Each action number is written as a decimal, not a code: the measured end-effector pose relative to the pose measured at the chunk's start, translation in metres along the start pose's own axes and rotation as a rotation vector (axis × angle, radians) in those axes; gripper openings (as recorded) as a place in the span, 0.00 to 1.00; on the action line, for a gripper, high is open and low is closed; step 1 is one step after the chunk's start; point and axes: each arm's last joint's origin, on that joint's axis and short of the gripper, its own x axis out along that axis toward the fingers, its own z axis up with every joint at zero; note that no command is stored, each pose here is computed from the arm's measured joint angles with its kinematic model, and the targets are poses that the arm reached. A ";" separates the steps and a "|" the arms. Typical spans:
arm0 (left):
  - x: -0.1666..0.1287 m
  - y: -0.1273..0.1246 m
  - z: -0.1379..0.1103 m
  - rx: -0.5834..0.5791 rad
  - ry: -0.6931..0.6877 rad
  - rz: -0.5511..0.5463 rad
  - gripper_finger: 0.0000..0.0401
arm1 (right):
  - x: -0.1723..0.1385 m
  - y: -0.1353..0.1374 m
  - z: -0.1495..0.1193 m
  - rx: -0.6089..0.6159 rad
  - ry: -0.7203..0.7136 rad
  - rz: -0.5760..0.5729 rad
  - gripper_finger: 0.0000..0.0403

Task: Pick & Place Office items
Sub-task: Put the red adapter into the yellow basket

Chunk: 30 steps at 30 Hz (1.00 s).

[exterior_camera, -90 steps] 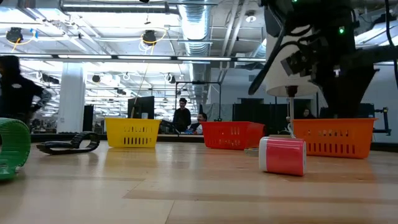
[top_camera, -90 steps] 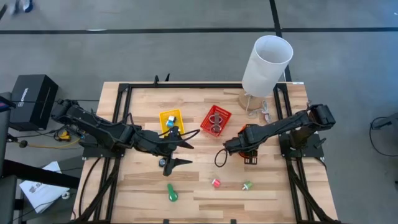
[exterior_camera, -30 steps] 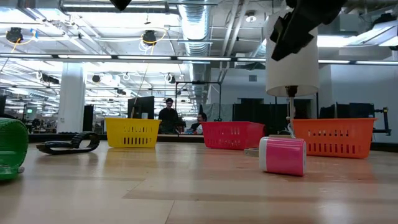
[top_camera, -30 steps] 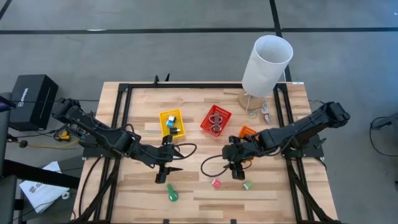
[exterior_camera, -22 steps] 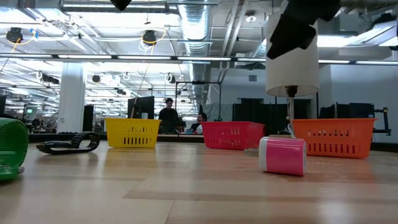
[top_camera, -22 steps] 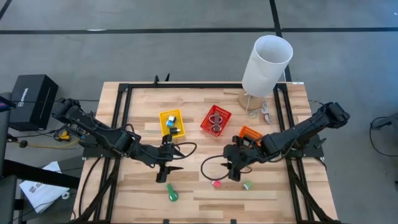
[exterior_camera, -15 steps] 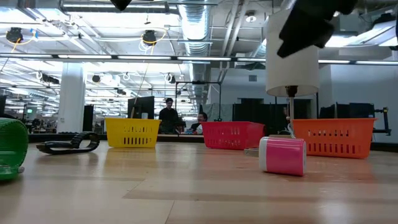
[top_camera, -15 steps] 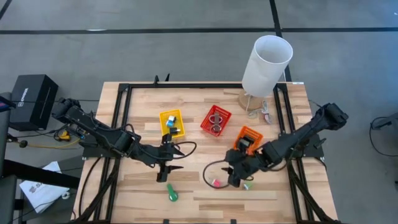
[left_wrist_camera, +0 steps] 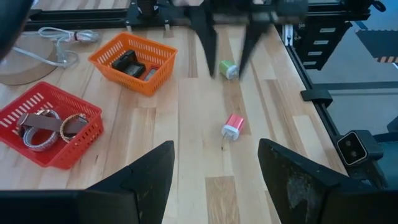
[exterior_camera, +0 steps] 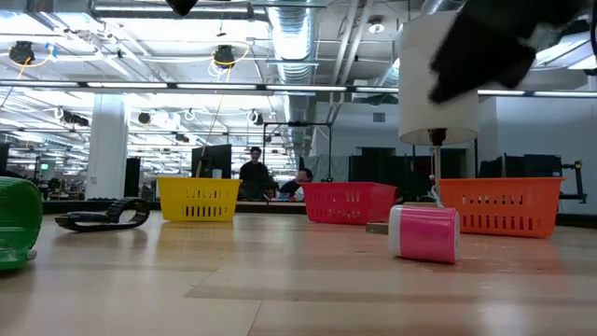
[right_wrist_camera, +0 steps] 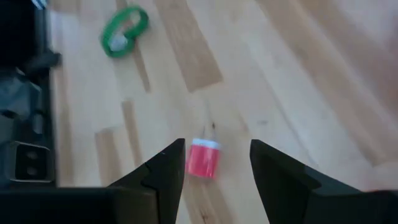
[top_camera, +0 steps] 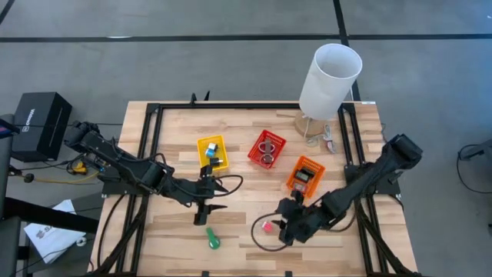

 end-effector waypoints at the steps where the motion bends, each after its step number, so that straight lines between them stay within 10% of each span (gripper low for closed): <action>1: 0.000 0.000 0.000 -0.001 -0.002 -0.001 0.57 | 0.007 0.002 -0.004 0.003 0.010 -0.003 0.43; 30: 0.000 0.000 0.002 0.005 -0.023 -0.005 0.57 | 0.068 0.025 -0.026 0.038 0.083 -0.088 0.42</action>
